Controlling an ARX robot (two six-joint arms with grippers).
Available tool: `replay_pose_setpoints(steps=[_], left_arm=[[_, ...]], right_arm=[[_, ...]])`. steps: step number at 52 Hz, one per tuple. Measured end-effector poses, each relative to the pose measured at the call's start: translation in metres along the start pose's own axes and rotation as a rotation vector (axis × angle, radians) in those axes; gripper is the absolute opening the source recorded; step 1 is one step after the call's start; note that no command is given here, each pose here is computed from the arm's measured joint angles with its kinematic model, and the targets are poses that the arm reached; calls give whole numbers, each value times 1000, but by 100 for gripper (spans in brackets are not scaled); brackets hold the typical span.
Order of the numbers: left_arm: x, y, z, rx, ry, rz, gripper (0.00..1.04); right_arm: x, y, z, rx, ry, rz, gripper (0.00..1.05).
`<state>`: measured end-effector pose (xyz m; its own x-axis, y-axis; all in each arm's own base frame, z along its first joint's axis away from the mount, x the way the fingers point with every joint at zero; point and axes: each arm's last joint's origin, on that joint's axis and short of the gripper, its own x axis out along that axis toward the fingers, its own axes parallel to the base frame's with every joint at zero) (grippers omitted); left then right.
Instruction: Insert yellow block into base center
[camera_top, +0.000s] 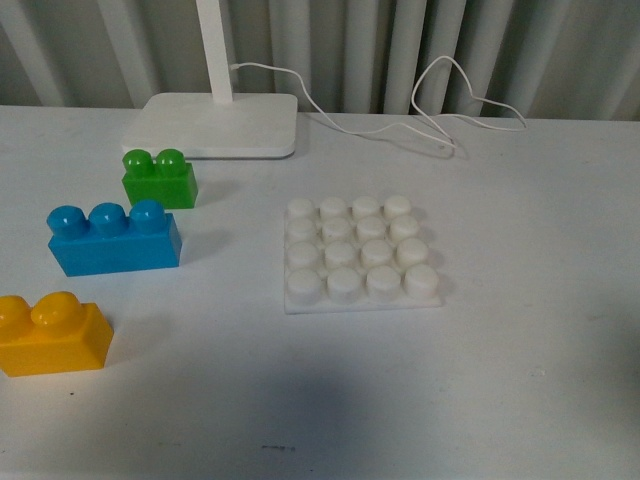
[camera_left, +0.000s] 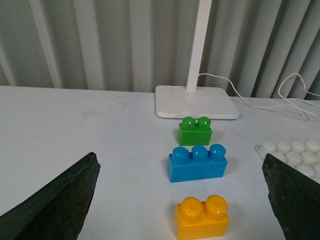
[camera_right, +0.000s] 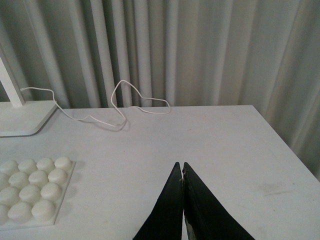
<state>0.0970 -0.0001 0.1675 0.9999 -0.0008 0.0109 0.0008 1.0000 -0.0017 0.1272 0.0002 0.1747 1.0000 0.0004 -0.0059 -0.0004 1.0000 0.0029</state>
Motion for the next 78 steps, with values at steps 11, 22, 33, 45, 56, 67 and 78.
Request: replay_pose_setpoints(steps=[11,22,33,45,56,67,78], left_arm=[[0,0,0,0,0,0,98],[0,0,0,0,0,0,98],[0,0,0,0,0,0,98],[0,0,0,0,0,0,98],[0,0,0,0,0,0,98],[0,0,0,0,0,0,98],[3,-2,-2,-43,83,60,98]], right_arm=[[-6,0,-7,0,-9,0,1],[-11,0,-6,0,-15,0,1],[-16,0,-6,0,-15,0,1],[-19,0,-7,0,-15,0,1],[-29,0,-9,-1,-12,1,1],[-29,0,-9,-2,-9,1,1],[-30,0,-9,-2,-9,1,48]])
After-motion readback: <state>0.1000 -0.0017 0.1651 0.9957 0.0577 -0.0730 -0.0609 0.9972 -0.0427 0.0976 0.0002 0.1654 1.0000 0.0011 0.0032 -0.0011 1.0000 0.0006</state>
